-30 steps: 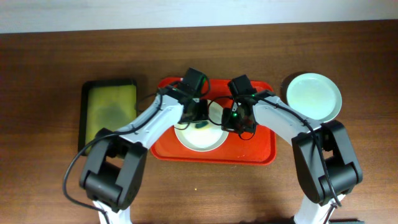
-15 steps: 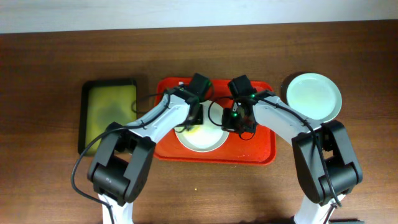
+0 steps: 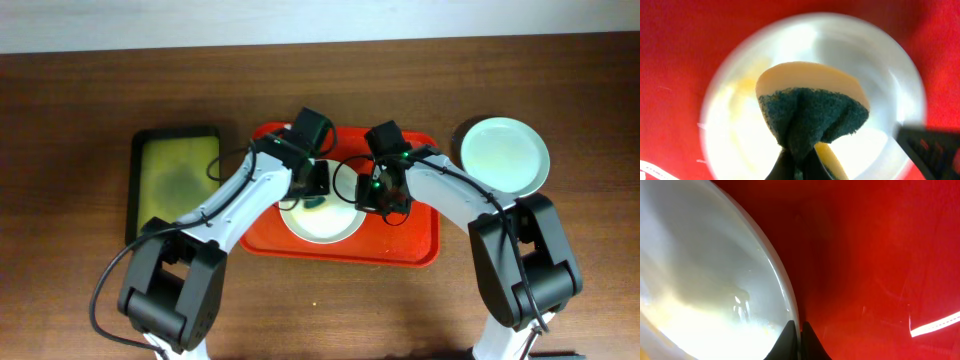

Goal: Clean dirty plates on tray and stack at the side
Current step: 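Scrub the white plate with the sponge in the left gripper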

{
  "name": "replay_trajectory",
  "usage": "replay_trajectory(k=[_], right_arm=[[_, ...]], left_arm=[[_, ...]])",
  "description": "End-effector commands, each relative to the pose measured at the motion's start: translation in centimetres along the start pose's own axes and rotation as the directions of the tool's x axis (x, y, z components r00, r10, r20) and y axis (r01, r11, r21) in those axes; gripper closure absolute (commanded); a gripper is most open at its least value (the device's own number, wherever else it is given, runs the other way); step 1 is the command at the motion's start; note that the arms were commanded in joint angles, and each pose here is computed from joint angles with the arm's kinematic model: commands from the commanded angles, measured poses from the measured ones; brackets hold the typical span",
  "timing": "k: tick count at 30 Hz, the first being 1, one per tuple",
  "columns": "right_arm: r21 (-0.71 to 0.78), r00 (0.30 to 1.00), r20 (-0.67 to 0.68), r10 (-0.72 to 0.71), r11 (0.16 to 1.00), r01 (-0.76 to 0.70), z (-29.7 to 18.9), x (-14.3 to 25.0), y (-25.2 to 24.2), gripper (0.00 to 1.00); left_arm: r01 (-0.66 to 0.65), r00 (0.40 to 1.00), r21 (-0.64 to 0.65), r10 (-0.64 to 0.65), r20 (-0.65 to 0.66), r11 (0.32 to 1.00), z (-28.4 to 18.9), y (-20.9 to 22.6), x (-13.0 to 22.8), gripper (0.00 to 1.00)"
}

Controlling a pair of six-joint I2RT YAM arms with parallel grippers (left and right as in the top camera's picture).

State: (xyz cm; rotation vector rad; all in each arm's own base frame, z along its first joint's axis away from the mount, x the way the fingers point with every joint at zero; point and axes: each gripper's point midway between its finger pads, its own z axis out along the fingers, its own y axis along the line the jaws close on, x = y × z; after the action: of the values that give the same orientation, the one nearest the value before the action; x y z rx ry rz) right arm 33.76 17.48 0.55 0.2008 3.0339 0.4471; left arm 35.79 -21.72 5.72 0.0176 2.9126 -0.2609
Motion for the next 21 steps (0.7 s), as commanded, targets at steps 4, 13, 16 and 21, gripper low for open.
replay_trajectory(k=[4,13,16,21], right_arm=[[0.07,1.0,0.015,0.021,0.997,-0.022,0.1,-0.2,-1.8,0.96],[0.072,1.0,0.013,0.022,0.997,-0.023,0.1,-0.1,-1.8,0.96],[0.072,1.0,0.013,0.022,0.997,-0.023,0.1,-0.1,-1.8,0.96],[0.072,1.0,0.013,0.022,0.997,-0.023,0.1,-0.1,-1.8,0.96]], left_arm=[[-0.046,0.988,0.038,0.052,-0.144,0.998,3.0,-1.9,4.6,1.0],[-0.058,0.998,-0.414,0.044,-0.042,0.909,3.0,7.9,2.9,1.0],[-0.04,0.998,-0.535,0.06,0.02,0.844,1.7,10.5,1.2,1.0],[0.006,0.992,-0.523,0.061,0.11,0.853,-0.4,9.7,-1.5,1.0]])
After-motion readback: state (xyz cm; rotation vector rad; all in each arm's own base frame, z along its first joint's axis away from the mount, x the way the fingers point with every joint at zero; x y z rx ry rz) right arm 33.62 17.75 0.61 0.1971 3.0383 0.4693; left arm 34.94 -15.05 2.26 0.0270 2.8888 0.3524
